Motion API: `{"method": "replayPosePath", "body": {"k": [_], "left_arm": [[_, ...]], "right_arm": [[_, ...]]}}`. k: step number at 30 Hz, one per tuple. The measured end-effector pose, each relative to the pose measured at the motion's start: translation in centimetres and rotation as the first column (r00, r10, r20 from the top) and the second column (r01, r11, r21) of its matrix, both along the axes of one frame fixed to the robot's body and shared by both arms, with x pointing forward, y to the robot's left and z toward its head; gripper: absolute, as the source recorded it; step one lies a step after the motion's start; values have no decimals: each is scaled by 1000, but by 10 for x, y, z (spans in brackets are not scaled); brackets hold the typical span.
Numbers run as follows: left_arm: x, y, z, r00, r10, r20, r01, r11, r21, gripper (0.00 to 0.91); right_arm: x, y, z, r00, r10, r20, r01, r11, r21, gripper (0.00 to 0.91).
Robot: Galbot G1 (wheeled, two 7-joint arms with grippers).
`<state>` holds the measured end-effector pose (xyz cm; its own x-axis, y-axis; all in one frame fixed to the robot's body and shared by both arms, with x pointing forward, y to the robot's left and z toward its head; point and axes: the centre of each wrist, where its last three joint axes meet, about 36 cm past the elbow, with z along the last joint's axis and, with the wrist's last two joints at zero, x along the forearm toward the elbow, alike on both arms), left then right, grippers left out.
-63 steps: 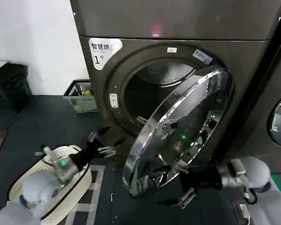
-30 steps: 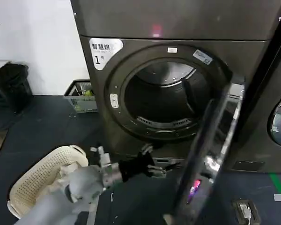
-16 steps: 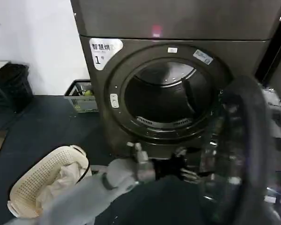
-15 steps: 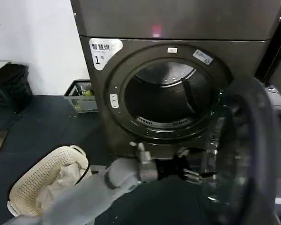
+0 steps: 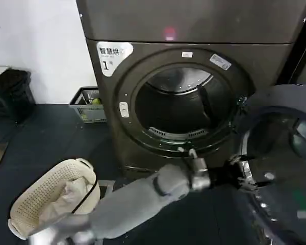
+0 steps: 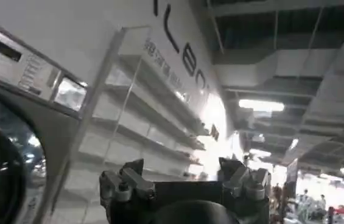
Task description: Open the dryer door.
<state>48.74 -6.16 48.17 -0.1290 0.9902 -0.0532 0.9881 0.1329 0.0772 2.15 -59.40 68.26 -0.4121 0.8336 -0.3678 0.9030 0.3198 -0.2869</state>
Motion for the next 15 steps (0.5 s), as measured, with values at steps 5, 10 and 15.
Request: {"method": "replayPosePath", "body": {"k": [5, 10, 15], "left_arm": [[13, -20, 2, 998, 52, 41, -51, 998, -26, 907], [23, -26, 2, 995, 84, 51, -82, 996, -43, 907], [28, -17, 1, 995, 97, 10, -94, 985, -147, 907]], "right_arm": [[-7, -2, 8, 1000, -15, 1, 15, 1000, -20, 907], [-10, -3, 10, 1000, -21, 2, 21, 999, -31, 907], [-9, -5, 10, 1000, -21, 7, 21, 999, -30, 907]]}}
